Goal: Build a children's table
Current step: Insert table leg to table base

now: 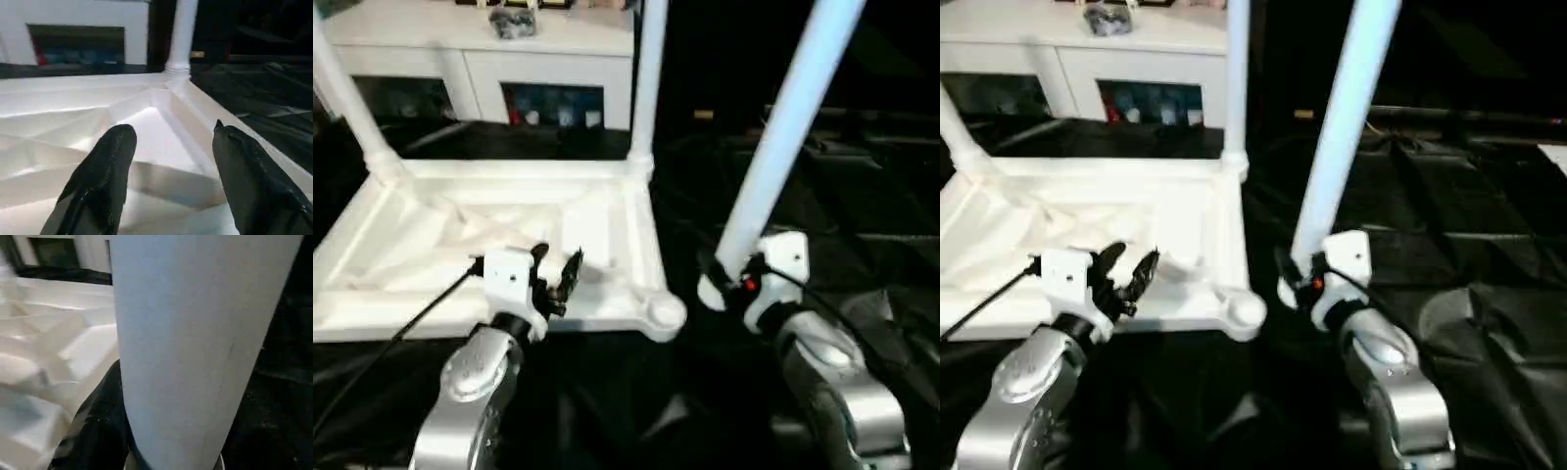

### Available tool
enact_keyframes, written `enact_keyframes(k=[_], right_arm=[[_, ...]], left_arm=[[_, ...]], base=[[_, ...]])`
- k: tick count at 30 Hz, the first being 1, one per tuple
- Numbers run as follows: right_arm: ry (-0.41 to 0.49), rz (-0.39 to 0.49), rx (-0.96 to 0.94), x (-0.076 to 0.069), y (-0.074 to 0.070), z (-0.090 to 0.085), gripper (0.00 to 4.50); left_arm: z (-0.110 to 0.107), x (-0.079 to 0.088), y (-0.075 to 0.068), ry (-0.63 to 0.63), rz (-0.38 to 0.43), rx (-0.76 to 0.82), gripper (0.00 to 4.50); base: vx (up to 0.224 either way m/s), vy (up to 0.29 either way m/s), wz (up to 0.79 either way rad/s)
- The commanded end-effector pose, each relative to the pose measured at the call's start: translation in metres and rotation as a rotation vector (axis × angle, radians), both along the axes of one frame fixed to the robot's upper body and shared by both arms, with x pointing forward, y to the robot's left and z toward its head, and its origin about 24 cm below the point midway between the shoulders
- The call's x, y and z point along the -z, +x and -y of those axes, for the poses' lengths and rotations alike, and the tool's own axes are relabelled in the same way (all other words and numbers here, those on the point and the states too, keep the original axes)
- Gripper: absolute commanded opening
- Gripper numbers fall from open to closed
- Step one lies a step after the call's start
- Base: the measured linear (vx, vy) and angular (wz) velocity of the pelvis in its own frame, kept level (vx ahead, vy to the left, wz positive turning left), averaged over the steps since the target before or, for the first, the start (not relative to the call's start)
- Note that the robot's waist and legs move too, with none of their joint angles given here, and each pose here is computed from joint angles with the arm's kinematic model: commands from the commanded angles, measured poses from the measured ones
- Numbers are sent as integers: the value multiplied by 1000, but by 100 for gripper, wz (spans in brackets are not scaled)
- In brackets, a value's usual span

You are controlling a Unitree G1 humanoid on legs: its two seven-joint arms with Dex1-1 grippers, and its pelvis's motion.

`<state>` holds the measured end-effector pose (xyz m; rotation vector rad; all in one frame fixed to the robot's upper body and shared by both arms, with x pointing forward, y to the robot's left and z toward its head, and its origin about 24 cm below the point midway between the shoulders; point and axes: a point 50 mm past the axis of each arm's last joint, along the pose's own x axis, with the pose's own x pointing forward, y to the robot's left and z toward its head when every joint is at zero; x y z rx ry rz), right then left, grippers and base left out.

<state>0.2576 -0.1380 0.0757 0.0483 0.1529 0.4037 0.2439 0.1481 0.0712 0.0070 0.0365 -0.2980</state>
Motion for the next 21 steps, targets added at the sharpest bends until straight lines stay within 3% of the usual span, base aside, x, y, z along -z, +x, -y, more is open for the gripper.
enact_keyframes(k=[1,4,6,8,9,14,15,17,20,21], right_arm=[[-27,22,8,-3,2,7,191],[-32,26,-10,-4,5,10,191],[-44,27,-28,-5,7,13,191],[-76,23,-79,-5,9,17,191],[-76,23,-79,-5,9,17,191],[-100,6,-194,-7,8,23,191],[-100,6,-196,-7,8,23,191],[-91,4,-236,-8,5,23,191],[-89,3,-255,-9,3,23,191],[-91,5,-267,-9,2,23,191]], left_arm=[[11,-3,0,40,29,87,292],[18,0,-1,42,6,216,309],[26,1,-4,-23,-34,383,325],[31,-1,-7,-5,-48,585,339],[31,-1,-7,-5,-48,585,339],[25,6,6,196,-121,811,392],[25,6,6,199,-123,815,392],[20,5,16,247,-152,894,345],[16,4,24,286,-161,917,352],[13,2,34,328,-166,921,343]], base=[[0,0,0],[-60,-45,-5],[-86,-66,0],[-63,-58,1],[-60,-44,-4],[0,0,0],[0,0,0],[0,0,0],[0,0,0],[0,0,0]])
